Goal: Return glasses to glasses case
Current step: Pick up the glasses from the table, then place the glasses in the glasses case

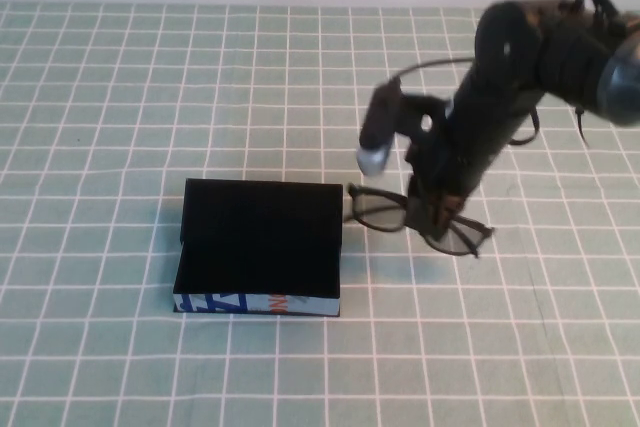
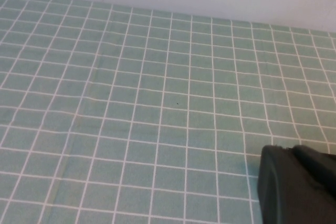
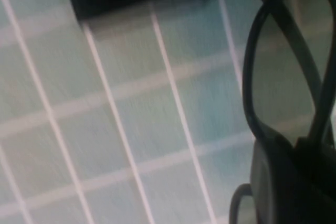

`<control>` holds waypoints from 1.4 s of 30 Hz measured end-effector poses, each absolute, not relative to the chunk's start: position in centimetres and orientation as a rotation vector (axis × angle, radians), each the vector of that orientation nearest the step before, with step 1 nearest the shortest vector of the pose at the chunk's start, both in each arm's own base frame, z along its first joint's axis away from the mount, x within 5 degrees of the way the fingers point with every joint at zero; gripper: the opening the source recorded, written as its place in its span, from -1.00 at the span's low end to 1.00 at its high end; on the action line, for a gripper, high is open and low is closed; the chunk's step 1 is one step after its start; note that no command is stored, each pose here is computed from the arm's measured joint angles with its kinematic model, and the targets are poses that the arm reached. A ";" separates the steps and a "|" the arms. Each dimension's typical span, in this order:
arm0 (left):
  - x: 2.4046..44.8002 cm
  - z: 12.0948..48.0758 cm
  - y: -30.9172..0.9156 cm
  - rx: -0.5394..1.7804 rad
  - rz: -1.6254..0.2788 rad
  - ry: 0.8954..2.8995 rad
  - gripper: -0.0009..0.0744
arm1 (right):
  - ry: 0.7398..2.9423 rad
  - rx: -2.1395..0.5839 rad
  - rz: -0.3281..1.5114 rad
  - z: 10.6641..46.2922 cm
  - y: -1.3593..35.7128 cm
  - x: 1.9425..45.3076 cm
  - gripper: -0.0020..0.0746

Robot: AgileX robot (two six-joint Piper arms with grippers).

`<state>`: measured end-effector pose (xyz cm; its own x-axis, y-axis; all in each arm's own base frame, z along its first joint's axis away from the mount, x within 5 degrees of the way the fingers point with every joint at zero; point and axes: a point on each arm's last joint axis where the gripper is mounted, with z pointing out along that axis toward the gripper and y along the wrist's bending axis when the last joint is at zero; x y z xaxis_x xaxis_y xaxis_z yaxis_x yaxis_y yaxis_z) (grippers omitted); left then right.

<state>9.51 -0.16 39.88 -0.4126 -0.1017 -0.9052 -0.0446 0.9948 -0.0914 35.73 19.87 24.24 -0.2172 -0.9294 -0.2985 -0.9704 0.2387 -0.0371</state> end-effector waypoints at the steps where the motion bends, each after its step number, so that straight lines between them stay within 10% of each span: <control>1: 9.5 39.9 -0.2 -0.104 -0.062 1.999 -0.98 | 2.242 -1.762 0.267 25.0 20.3 35.8 -0.86; 9: 9.5 39.8 -0.1 -0.105 -0.061 2.004 -0.98 | 2.040 -1.839 0.461 29.0 26.7 33.0 -0.86; 18: 9.4 39.7 -0.1 -0.108 -0.057 2.021 -0.98 | 1.937 -2.033 0.451 25.3 33.4 31.5 -0.87; 42: 9.3 39.5 -0.1 -0.113 -0.056 2.047 -0.98 | 1.943 -2.059 0.372 22.9 34.2 32.8 -0.78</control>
